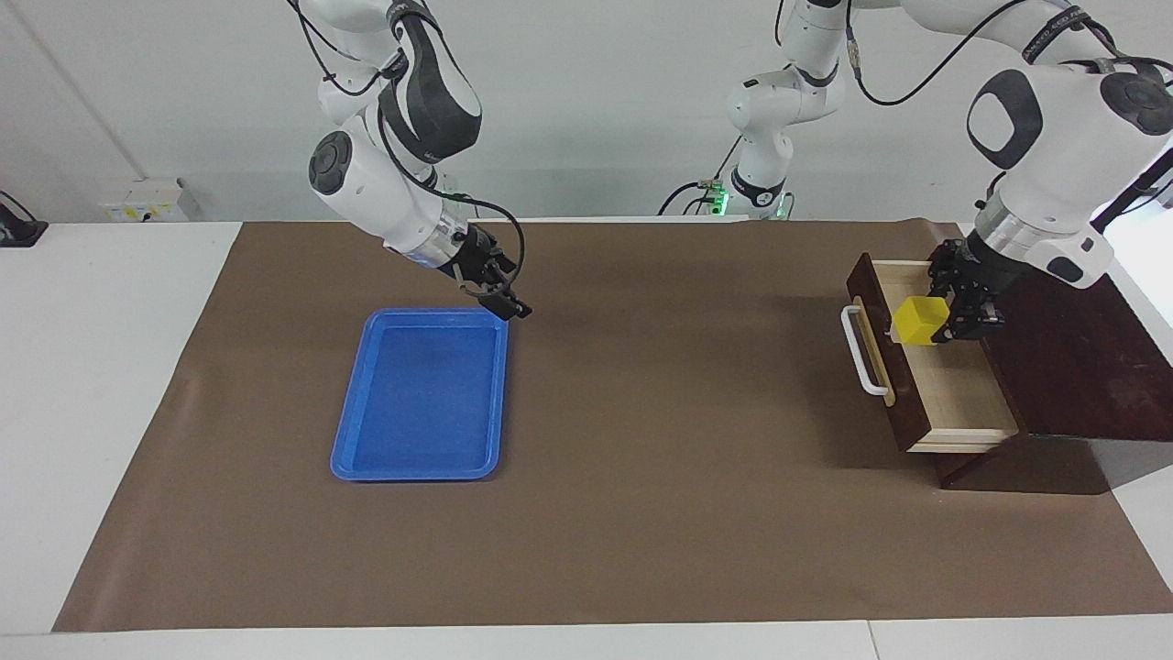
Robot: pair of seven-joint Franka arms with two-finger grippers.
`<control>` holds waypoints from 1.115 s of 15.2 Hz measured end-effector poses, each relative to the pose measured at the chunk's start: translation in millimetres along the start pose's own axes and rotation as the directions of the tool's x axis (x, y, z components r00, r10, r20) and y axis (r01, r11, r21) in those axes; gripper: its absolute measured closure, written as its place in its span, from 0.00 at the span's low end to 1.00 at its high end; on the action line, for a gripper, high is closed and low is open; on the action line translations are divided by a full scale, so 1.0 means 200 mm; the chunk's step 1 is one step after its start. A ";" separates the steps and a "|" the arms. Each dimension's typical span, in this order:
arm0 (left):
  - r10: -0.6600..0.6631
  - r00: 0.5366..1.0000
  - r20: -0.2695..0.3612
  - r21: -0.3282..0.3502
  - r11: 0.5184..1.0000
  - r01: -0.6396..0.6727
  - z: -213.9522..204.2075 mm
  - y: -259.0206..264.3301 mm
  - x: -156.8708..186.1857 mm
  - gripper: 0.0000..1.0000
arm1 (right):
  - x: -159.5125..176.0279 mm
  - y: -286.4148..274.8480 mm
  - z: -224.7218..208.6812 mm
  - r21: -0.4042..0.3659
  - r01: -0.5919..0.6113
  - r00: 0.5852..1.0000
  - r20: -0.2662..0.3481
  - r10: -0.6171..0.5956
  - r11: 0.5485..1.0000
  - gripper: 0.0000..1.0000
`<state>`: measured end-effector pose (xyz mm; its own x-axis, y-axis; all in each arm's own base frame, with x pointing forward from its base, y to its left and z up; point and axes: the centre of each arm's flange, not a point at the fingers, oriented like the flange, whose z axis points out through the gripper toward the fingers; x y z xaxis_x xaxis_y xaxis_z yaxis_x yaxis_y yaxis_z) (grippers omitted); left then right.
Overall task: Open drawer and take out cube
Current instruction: 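Lift the cube with the left gripper while the right gripper approaches it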
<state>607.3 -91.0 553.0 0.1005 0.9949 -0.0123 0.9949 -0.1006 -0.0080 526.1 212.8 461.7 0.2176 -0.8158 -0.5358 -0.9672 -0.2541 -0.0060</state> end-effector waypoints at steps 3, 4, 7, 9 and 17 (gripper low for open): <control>-0.046 0.999 -0.009 0.008 0.999 0.046 0.03 -0.03 -0.40 0.44 | -0.09 -0.01 0.04 0.016 -0.018 1.000 -0.005 0.018 1.000 0.00; -0.054 0.998 -0.010 0.008 0.998 0.054 0.04 -0.06 -0.52 0.44 | -0.13 -0.01 0.06 0.021 -0.027 1.000 -0.006 0.027 0.999 0.00; -0.061 0.998 -0.011 0.010 0.998 0.061 0.04 -0.13 -0.79 0.44 | -0.28 -0.03 0.20 0.067 -0.078 0.997 -0.014 0.079 0.995 0.00; -0.066 0.998 -0.007 0.012 0.998 0.066 0.04 -0.16 -0.90 0.44 | -0.34 -0.05 0.30 0.083 -0.110 0.994 -0.006 0.111 0.990 0.00; -0.098 0.995 -0.004 0.019 0.995 0.099 0.08 -0.18 -0.99 0.44 | -0.41 -0.20 0.33 0.109 -0.258 0.955 0.181 0.236 0.960 0.00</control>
<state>551.1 -283.9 539.9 0.0021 1.0000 -0.0076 0.9996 -0.0023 -0.0285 539.2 323.9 450.9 -0.0440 -0.7446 -0.6661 -0.9989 0.0233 0.0399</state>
